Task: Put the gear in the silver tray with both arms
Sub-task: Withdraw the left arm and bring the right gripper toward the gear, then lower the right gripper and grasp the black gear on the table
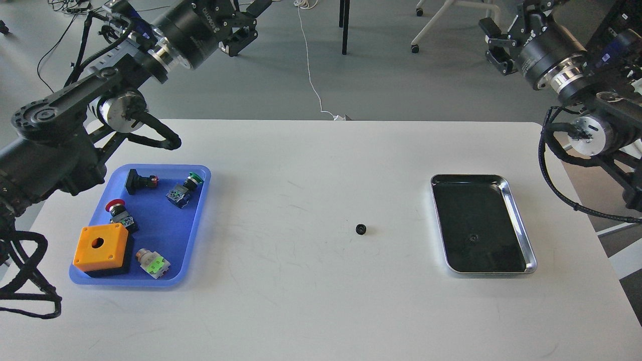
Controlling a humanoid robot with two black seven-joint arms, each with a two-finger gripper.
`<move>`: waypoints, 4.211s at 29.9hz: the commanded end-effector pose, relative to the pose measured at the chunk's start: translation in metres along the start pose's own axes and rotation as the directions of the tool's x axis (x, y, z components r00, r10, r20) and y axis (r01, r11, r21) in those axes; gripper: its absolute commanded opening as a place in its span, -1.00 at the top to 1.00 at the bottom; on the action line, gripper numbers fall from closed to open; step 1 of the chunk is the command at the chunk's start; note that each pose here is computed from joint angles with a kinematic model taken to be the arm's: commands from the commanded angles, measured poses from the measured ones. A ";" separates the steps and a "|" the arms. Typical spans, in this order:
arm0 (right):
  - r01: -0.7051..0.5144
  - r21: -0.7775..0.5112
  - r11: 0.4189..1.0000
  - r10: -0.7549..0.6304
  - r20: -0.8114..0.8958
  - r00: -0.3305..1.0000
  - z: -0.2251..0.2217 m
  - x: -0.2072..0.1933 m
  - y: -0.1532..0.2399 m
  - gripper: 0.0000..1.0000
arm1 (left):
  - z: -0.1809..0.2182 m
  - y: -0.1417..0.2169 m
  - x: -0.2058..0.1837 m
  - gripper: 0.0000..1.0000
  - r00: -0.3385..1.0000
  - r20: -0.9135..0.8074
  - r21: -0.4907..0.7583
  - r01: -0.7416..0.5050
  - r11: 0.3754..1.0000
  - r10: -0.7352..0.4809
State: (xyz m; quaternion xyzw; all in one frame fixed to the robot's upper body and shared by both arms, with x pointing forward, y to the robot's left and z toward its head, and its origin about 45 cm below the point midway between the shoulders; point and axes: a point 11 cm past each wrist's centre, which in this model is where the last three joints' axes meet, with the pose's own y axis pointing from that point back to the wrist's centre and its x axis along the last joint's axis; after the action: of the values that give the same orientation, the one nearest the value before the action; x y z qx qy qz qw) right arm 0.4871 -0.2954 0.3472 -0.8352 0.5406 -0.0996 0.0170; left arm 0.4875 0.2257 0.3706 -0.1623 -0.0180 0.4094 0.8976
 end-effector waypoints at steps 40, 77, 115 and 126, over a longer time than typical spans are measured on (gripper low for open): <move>0.503 -0.825 0.256 -0.845 -0.444 -0.298 0.138 -0.221 0.039 -0.90 | -0.006 0.092 0.095 -0.96 0.859 -0.351 -0.013 -0.402 0.915 0.372; 0.511 -0.809 0.291 -0.847 -0.466 -0.256 0.180 -0.212 0.064 -0.42 | -0.007 0.096 0.096 -0.96 0.859 -0.345 -0.007 -0.405 0.914 0.378; 0.503 -0.814 0.292 -0.839 -0.470 -0.273 0.181 -0.209 0.063 0.64 | 0.002 0.107 0.105 -0.96 0.863 -0.324 -0.014 -0.415 0.910 0.389; 0.488 -0.789 0.372 -0.772 -0.556 -0.310 0.133 -0.207 0.021 0.64 | 0.005 0.111 0.108 -0.96 0.862 -0.316 -0.014 -0.421 0.907 0.396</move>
State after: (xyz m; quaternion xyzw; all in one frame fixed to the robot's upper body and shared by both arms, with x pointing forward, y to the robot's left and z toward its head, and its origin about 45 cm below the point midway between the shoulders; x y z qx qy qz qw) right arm 0.4004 -0.1351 0.1629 -0.7279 -0.1324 -0.4812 -0.4702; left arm 0.4784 0.3710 0.3292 -0.2619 0.1418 0.5559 0.7761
